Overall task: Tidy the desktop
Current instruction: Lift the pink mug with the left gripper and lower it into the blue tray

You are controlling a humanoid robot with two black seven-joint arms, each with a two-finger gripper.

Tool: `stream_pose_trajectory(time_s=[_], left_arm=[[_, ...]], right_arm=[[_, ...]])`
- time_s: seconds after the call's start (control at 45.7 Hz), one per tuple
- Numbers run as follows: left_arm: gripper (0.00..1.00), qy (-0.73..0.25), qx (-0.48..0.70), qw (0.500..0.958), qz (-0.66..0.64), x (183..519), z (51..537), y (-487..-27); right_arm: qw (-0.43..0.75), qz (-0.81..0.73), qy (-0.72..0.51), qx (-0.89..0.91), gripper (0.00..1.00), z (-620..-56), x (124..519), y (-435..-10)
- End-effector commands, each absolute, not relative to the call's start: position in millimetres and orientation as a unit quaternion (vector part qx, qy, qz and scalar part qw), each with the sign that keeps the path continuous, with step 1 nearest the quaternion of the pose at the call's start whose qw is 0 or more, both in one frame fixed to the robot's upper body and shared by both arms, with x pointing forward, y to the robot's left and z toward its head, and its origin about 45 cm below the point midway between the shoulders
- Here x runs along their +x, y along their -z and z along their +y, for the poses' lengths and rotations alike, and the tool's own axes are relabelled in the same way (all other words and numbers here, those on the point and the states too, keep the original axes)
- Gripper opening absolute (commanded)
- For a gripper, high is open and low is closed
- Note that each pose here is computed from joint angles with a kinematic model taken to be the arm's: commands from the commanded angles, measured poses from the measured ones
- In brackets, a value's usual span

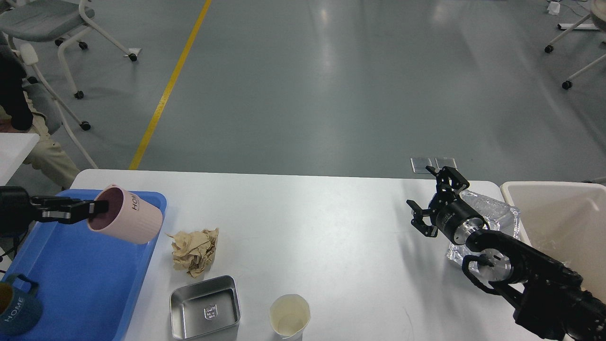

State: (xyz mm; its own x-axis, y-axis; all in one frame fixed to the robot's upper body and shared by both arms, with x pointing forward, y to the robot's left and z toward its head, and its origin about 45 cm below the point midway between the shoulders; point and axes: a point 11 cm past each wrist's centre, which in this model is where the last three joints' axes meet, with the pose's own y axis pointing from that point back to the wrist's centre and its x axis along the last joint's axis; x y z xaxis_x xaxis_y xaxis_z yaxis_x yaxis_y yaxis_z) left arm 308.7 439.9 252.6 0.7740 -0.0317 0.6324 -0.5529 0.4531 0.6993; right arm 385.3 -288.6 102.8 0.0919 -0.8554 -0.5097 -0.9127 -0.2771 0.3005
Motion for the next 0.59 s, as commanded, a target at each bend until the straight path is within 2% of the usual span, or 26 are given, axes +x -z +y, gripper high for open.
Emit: stream_pose_trajectory(time_s=[0.0, 0.263, 0.569], left_arm=[[0.03, -0.177, 0.512, 0.788, -0.291, 297.2, 459.2, -265.3], [0.04, -0.197, 0.548, 0.762, -0.283, 272.0, 495.0, -280.5], [0.04, -0.138, 0.598, 0.739, -0.278, 240.3, 514.9, -256.7]], right_arm=[[0.049, 0.595, -0.308, -0.74, 1.0, -282.9, 386.3, -103.4], [0.053, 0.592, -0.305, -0.744, 1.0, -280.6, 389.9, -107.7], [0.056, 0.589, -0.305, -0.746, 1.0, -278.9, 390.7, -109.5]])
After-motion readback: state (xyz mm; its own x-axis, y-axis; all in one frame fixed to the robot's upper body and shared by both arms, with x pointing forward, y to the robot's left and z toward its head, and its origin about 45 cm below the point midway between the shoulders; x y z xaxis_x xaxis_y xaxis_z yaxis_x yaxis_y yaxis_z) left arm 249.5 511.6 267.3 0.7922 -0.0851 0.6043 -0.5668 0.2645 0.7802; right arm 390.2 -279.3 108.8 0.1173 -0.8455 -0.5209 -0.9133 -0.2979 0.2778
